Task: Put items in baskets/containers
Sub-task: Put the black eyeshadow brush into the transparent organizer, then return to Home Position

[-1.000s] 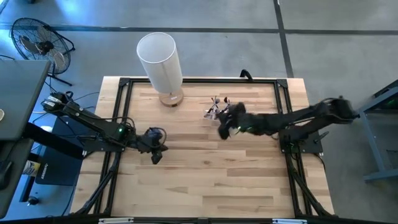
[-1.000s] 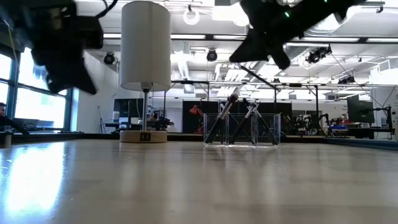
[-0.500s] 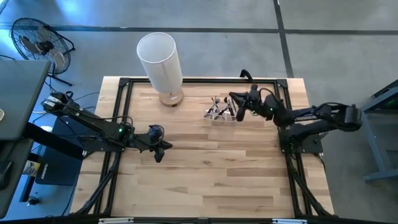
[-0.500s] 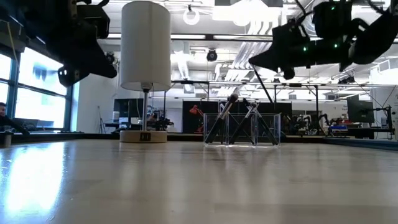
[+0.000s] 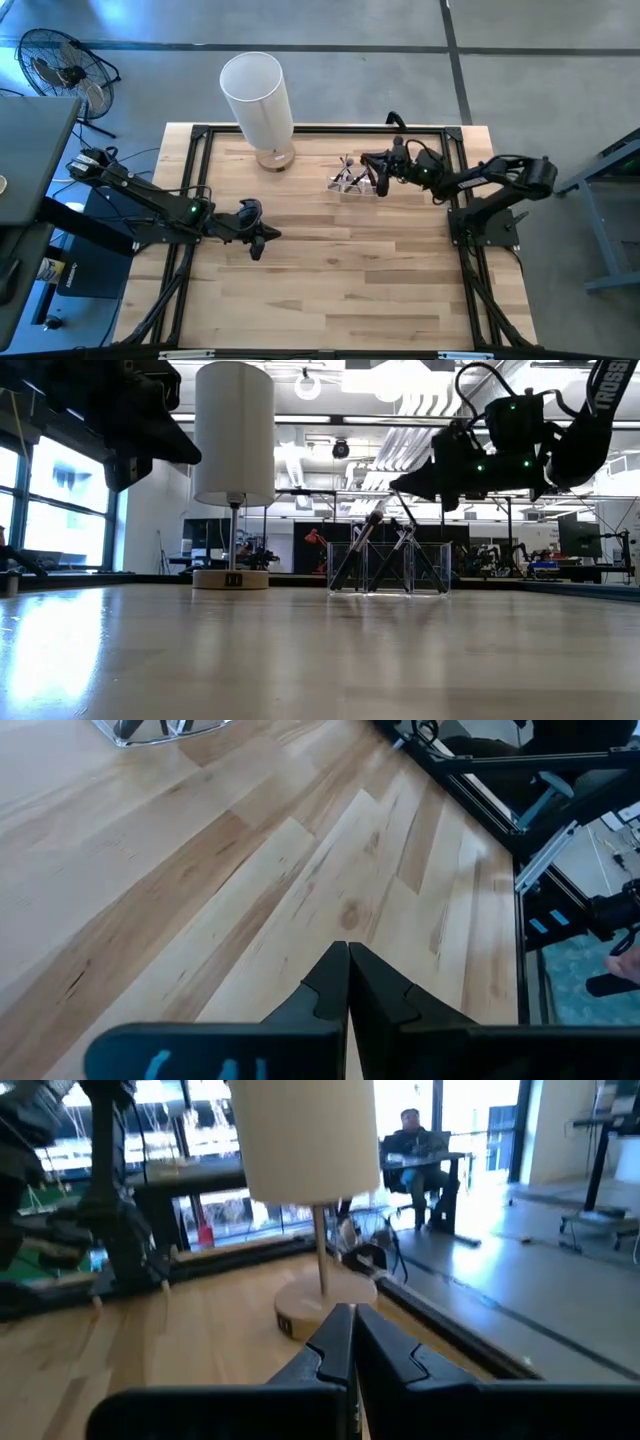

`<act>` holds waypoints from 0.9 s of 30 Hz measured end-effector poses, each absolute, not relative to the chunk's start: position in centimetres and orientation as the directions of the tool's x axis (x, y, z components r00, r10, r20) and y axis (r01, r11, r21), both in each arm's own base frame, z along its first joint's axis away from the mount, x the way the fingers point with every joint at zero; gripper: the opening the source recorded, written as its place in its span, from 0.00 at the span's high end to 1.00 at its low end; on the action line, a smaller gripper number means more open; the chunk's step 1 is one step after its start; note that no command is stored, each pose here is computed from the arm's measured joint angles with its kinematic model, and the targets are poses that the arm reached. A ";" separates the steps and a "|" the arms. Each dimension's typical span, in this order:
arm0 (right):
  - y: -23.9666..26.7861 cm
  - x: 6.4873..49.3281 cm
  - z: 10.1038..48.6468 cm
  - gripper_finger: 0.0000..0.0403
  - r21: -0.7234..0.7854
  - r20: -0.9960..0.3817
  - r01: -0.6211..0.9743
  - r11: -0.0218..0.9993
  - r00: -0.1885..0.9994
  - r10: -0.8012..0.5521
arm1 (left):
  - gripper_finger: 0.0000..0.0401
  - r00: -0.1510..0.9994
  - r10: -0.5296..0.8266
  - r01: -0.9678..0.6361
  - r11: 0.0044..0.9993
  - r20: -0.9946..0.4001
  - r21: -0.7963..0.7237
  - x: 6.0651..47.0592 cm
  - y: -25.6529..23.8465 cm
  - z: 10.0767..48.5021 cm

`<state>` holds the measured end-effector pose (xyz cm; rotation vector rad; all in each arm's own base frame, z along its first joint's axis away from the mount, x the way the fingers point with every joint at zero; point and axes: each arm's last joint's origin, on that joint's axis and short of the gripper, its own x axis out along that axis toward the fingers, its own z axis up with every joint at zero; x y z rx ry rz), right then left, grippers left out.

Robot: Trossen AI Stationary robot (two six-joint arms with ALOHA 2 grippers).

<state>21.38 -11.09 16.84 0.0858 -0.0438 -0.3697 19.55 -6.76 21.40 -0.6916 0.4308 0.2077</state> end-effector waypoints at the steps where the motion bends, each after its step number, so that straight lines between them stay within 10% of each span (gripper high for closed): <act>1: -11.1 21.4 16.7 0.99 0.093 0.011 0.359 0.929 0.932 -0.361 | 1.00 0.892 0.044 -0.325 0.754 -0.450 -0.570 19.5 -6.8 21.4; 17: -11.0 21.3 16.4 0.71 0.074 -0.035 0.362 0.929 0.932 -0.361 | 1.00 0.887 0.010 -0.307 0.759 -0.462 -0.574 19.5 -6.9 21.3; 27: -10.0 20.0 19.8 0.72 0.118 0.044 0.272 0.955 0.959 -0.278 | 1.00 0.879 0.016 -0.319 0.762 -0.476 -0.563 19.4 -6.8 21.2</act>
